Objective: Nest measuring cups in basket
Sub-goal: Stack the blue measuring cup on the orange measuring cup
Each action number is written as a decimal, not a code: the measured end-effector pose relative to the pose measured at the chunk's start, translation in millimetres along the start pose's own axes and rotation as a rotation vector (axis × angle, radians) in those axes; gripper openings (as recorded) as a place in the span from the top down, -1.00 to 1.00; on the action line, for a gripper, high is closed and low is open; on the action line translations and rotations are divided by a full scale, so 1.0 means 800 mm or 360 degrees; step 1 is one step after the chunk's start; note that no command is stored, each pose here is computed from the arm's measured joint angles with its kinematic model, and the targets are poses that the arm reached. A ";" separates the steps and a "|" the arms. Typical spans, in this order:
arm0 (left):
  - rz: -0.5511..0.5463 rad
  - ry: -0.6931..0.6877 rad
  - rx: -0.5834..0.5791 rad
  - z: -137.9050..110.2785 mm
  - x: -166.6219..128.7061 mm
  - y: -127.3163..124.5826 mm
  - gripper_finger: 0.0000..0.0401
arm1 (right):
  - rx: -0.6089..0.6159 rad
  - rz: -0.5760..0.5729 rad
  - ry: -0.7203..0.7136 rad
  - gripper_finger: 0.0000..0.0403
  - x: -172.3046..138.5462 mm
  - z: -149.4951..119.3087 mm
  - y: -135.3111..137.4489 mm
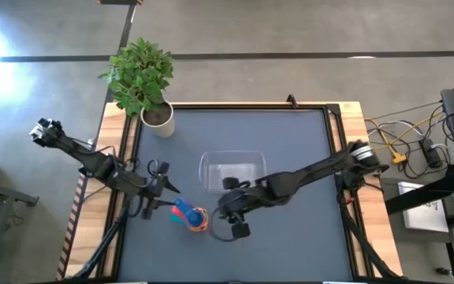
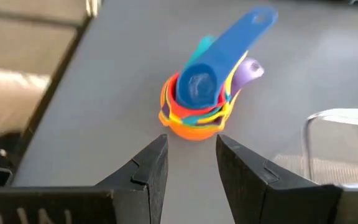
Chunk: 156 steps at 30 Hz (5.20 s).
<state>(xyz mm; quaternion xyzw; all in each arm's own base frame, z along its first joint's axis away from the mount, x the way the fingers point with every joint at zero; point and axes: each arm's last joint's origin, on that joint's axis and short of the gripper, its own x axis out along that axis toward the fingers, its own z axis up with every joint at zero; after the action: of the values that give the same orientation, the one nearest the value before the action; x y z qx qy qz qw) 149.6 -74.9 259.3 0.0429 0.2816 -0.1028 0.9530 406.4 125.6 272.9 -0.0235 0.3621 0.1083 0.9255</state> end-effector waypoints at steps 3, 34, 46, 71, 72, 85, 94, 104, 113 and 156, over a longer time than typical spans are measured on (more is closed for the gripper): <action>0.0003 0.0026 0.0052 0.016 0.008 -0.004 0.15 | -0.0029 0.0008 -0.0178 0.38 -0.017 -0.017 -0.002; 0.0009 -0.0229 0.0103 0.016 0.015 -0.008 0.46 | -0.0195 -0.0123 -0.0816 0.35 -0.043 -0.116 -0.053; 0.0014 -0.0164 0.0171 0.018 0.021 -0.010 0.36 | -0.0210 -0.0128 -0.0826 0.33 -0.043 -0.115 -0.053; 0.0084 0.0980 0.0287 0.063 0.088 -0.038 -0.17 | -0.0256 -0.0147 -0.0703 0.33 -0.039 -0.123 -0.057; 0.0065 0.1019 0.0297 0.065 0.091 -0.039 -0.17 | -0.0242 -0.0143 -0.0697 0.33 -0.039 -0.124 -0.057; 0.0056 0.1298 0.0502 0.047 0.125 -0.043 -0.16 | -0.0142 -0.0081 -0.0643 0.33 -0.036 -0.129 -0.047; 0.0046 0.1308 0.0478 0.042 0.127 -0.041 0.13 | -0.0144 -0.0074 -0.0646 0.33 -0.036 -0.129 -0.045; -0.0001 0.1310 0.0418 0.044 0.125 -0.039 0.44 | -0.0169 -0.0080 -0.0646 0.33 -0.037 -0.129 -0.045; 0.0112 0.1179 0.0331 0.056 0.101 -0.033 0.44 | -0.0171 -0.0081 -0.0646 0.33 -0.036 -0.129 -0.045; 0.0057 0.0913 -0.0221 -0.004 0.104 -0.056 -0.19 | -0.0168 -0.0082 -0.0644 0.33 -0.036 -0.129 -0.045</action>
<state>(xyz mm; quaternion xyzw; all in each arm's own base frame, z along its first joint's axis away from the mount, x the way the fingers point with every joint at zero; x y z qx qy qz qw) 206.2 -132.5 210.4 0.0099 0.5449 -0.0503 0.8369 324.7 72.8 215.4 -0.0588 0.1618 0.1060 0.9794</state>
